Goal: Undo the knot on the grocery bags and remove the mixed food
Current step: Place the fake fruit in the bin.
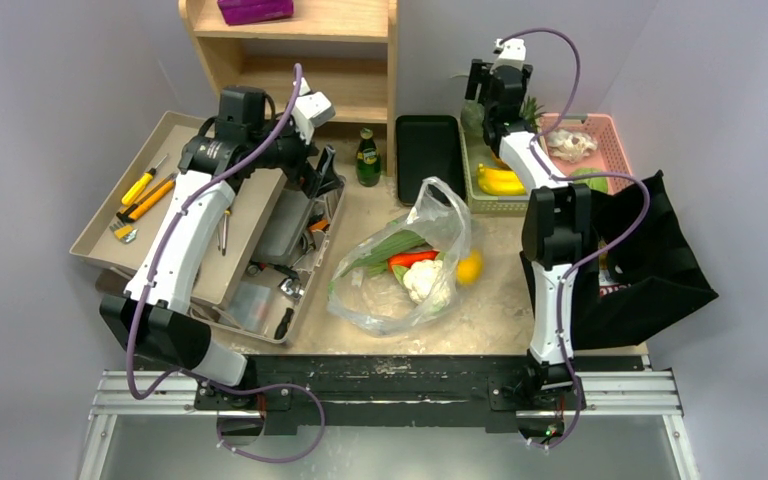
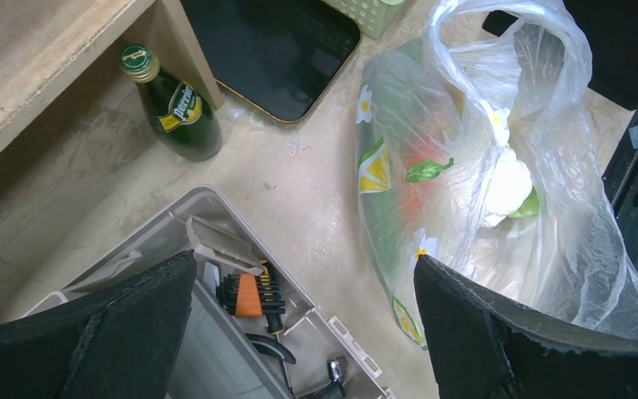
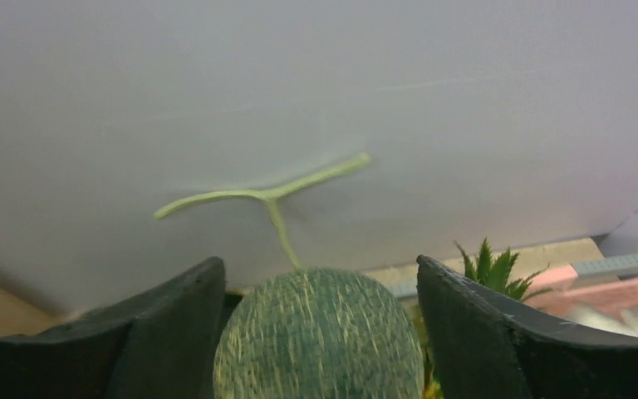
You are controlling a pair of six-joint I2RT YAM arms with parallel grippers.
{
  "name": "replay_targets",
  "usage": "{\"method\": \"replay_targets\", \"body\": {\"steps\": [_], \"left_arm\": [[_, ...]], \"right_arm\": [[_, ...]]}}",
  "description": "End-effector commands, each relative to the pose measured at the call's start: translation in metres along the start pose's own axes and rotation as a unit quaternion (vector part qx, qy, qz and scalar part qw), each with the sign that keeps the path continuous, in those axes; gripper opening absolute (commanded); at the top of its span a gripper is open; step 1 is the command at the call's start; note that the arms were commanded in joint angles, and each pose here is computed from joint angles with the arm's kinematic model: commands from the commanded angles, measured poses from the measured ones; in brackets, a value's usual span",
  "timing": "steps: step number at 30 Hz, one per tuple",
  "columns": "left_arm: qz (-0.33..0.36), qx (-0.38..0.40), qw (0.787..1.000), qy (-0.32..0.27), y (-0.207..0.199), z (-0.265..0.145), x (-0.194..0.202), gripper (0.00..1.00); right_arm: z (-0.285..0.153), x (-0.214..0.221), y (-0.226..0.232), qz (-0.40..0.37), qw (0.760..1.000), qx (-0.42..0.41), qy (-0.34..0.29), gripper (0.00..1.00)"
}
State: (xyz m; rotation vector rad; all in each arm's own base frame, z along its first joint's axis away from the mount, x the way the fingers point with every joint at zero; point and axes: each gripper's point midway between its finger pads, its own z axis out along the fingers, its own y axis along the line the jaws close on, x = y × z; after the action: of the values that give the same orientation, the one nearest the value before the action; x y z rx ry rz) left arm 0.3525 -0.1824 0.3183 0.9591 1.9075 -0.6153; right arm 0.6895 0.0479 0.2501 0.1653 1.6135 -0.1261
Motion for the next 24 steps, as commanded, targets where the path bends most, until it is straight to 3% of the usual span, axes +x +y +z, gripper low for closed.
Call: {"method": "replay_targets", "body": {"steps": [1, 6, 10, 13, 18, 21, 24], "left_arm": [[0.013, 0.026, 0.999, -0.014, -0.006, 0.002, -0.007, 1.00], [0.012, 0.031, 0.999, -0.008, -0.007, 0.003, -0.001, 1.00], [0.006, 0.042, 0.999, -0.008, -0.013, 0.004, 0.005, 1.00], [0.008, 0.045, 0.999, -0.016, -0.018, 0.005, 0.010, 0.98], [0.011, 0.057, 0.998, -0.022, -0.032, 0.005, 0.026, 0.89], [0.003, 0.066, 0.998, -0.021, -0.040, 0.006, 0.035, 0.84], [-0.021, 0.068, 0.997, -0.013, -0.043, 0.009, 0.044, 0.82]], "right_arm": [[-0.044, -0.082, 0.009, 0.036, 0.997, -0.055, -0.045, 0.86], [-0.103, -0.113, 0.044, 0.042, 0.978, -0.198, -0.041, 0.95], [-0.167, -0.118, 0.084, 0.010, 0.930, -0.366, -0.020, 0.95], [-0.228, -0.114, 0.104, -0.034, 0.876, -0.482, 0.006, 0.84], [-0.342, -0.076, 0.127, -0.143, 0.773, -0.616, 0.045, 0.51], [-0.407, -0.040, 0.133, -0.227, 0.700, -0.676, 0.035, 0.41], [-0.441, -0.015, 0.140, -0.265, 0.662, -0.701, 0.012, 0.35]]}}
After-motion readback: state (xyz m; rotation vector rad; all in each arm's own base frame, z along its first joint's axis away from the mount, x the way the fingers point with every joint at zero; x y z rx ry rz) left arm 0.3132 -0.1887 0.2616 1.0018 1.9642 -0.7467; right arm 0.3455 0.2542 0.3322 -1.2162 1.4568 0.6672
